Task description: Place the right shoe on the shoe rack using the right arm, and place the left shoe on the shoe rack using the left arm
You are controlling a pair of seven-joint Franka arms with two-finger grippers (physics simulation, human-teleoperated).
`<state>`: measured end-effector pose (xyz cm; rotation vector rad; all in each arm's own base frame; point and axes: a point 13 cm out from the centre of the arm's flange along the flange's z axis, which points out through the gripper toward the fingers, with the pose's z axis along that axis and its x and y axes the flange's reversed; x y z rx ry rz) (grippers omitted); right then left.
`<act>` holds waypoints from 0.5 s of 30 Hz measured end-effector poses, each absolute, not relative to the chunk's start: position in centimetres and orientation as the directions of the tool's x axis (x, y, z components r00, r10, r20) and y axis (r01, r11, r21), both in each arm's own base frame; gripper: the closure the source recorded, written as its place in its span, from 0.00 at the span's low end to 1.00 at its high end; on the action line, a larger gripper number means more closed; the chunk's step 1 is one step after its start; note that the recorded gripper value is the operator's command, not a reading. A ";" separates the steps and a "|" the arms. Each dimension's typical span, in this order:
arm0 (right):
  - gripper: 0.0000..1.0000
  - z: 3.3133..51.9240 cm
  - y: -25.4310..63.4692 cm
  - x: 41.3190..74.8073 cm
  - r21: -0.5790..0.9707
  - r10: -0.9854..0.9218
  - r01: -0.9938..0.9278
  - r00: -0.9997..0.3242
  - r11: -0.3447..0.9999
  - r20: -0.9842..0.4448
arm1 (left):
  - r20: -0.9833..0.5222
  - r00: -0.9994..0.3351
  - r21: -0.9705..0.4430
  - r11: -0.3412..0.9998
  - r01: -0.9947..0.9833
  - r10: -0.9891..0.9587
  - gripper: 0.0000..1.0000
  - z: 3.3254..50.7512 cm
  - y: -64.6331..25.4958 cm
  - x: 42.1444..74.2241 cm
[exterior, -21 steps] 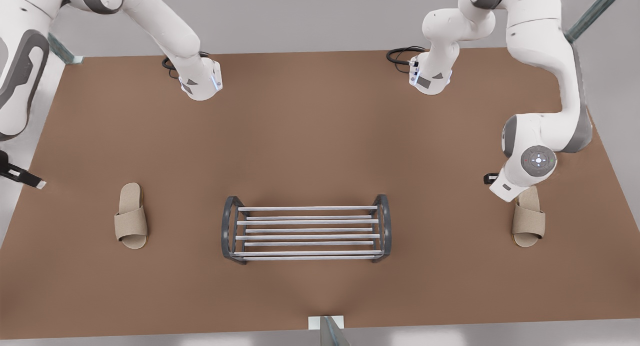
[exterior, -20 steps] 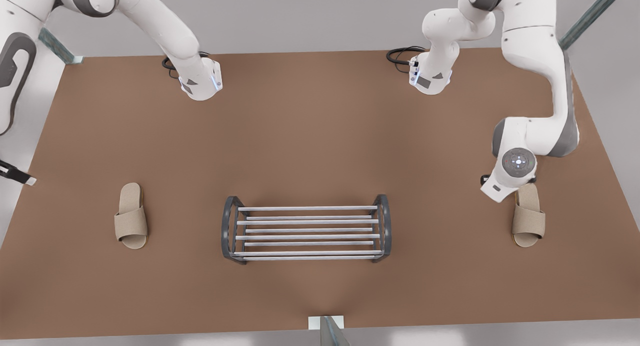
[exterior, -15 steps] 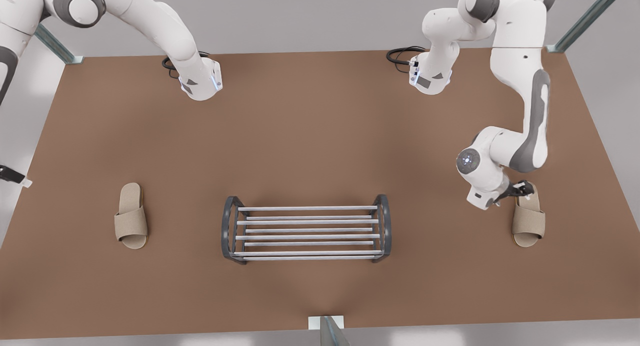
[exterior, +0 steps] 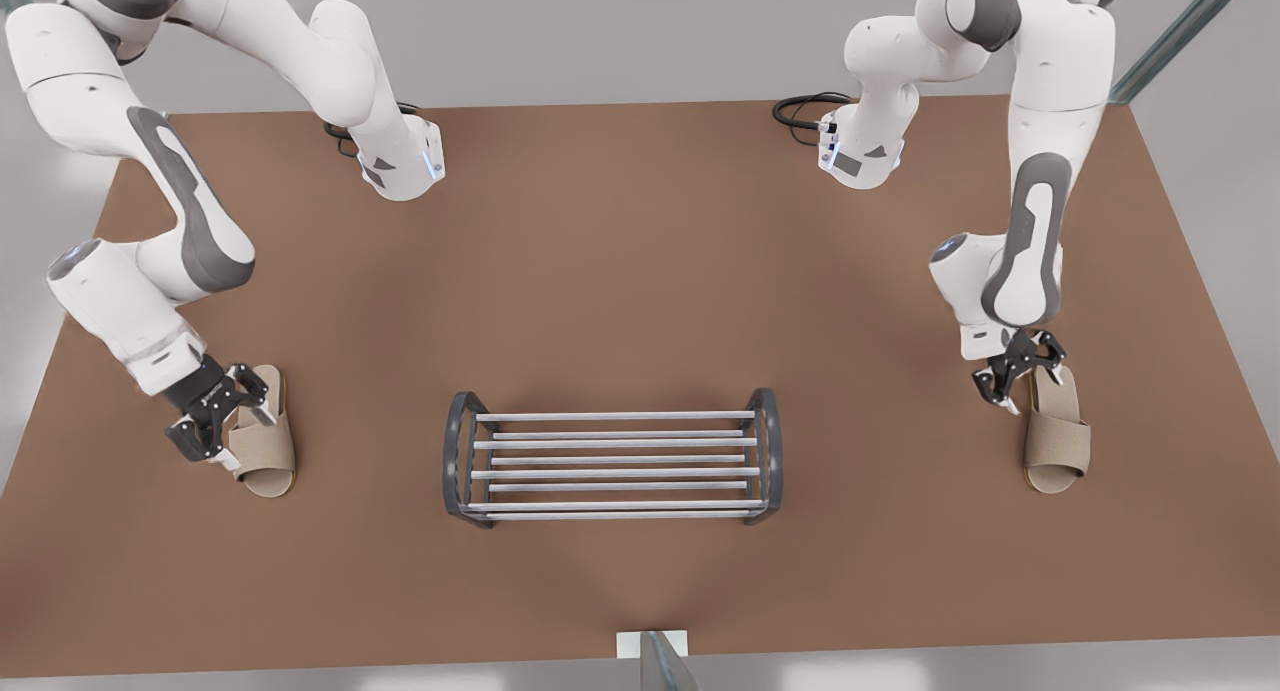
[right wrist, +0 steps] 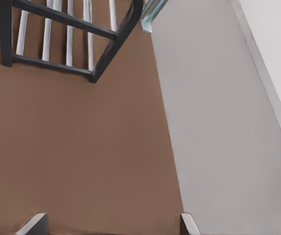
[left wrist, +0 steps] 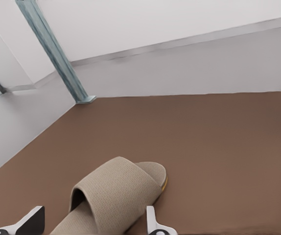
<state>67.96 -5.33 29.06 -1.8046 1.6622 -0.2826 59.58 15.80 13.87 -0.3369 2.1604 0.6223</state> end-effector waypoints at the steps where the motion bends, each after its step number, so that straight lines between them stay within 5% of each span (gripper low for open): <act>1: 0.00 28.1 -5.5 68.1 -0.648 -0.950 -0.756 0.261 -0.093 -0.169 | -0.796 -0.606 0.298 0.863 -0.408 -0.011 0.00 13.5 15.4 59.5; 5: 0.00 24.9 -9.0 68.0 -0.695 -0.893 -0.606 0.435 -0.387 0.117 | -0.787 -0.613 0.229 0.893 -0.387 -0.064 0.00 10.6 17.8 57.3; 10: 0.00 20.8 -7.6 66.8 -0.674 -0.773 -0.470 0.586 -0.570 0.244 | -0.789 -0.583 0.123 0.880 -0.460 -0.195 0.00 8.3 21.3 56.1; 15: 0.00 19.7 -4.2 66.8 -0.519 -0.425 -0.096 0.707 -0.850 0.565 | -0.779 -0.616 0.170 0.905 -0.390 -0.119 0.00 6.9 21.9 57.1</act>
